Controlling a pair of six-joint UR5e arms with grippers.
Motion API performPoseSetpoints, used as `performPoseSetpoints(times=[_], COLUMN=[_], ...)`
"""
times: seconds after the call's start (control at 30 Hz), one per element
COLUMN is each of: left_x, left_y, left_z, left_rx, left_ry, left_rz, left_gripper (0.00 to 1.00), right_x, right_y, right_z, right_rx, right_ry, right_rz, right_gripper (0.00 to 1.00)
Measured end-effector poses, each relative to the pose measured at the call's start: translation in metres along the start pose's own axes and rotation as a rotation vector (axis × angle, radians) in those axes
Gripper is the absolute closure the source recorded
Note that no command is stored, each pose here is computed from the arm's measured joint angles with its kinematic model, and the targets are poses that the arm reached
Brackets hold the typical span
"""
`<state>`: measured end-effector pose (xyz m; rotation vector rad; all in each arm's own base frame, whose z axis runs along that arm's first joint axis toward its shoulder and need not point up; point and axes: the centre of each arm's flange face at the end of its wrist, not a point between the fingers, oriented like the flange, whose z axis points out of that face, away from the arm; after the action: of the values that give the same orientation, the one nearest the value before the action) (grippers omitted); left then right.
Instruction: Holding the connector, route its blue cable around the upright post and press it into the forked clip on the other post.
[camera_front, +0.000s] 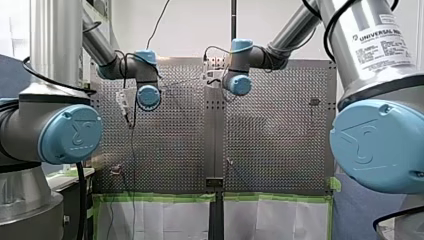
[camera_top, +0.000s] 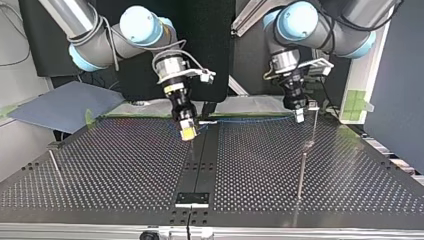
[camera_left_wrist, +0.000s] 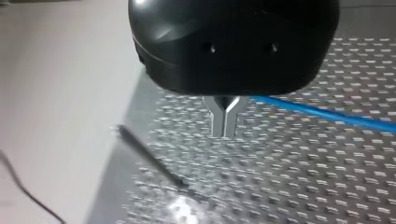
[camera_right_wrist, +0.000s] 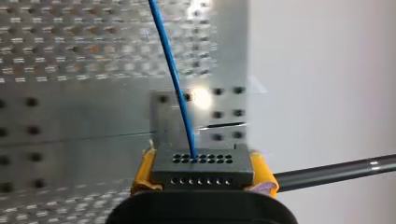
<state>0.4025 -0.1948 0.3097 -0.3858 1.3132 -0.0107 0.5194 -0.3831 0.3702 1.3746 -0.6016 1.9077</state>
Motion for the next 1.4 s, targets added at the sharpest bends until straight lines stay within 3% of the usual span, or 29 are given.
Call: performPoseSetpoints(times=[0.37, 0.67, 0.8, 0.97, 1.2, 1.4], left_x=[-0.072, -0.133, -0.160, -0.190, -0.194, -0.198], left_y=[-0.020, -0.024, -0.023, -0.022, -0.025, -0.027], left_z=[0.014, 0.021, 0.023, 0.030, 0.052, 0.065], left_rx=[0.009, -0.022, -0.034, -0.038, -0.037, -0.019], left_ry=[-0.082, -0.154, -0.186, -0.215, -0.195, -0.202], left_rz=[-0.068, -0.115, -0.129, -0.134, -0.113, -0.111], left_gripper=[1.00, 1.00, 1.00, 1.00, 1.00, 1.00], right_x=[0.099, 0.158, 0.153, 0.126, 0.107, 0.105], right_y=[0.005, 0.015, 0.015, 0.014, 0.013, 0.011], right_z=[0.017, 0.016, 0.016, 0.019, 0.020, 0.023], right_rx=[-0.009, -0.022, -0.018, -0.006, 0.015, 0.033], right_ry=[0.096, 0.138, 0.103, 0.027, -0.046, -0.058], right_rz=[-0.033, -0.043, -0.056, -0.085, -0.092, -0.091], right_gripper=[1.00, 1.00, 1.00, 1.00, 1.00, 1.00])
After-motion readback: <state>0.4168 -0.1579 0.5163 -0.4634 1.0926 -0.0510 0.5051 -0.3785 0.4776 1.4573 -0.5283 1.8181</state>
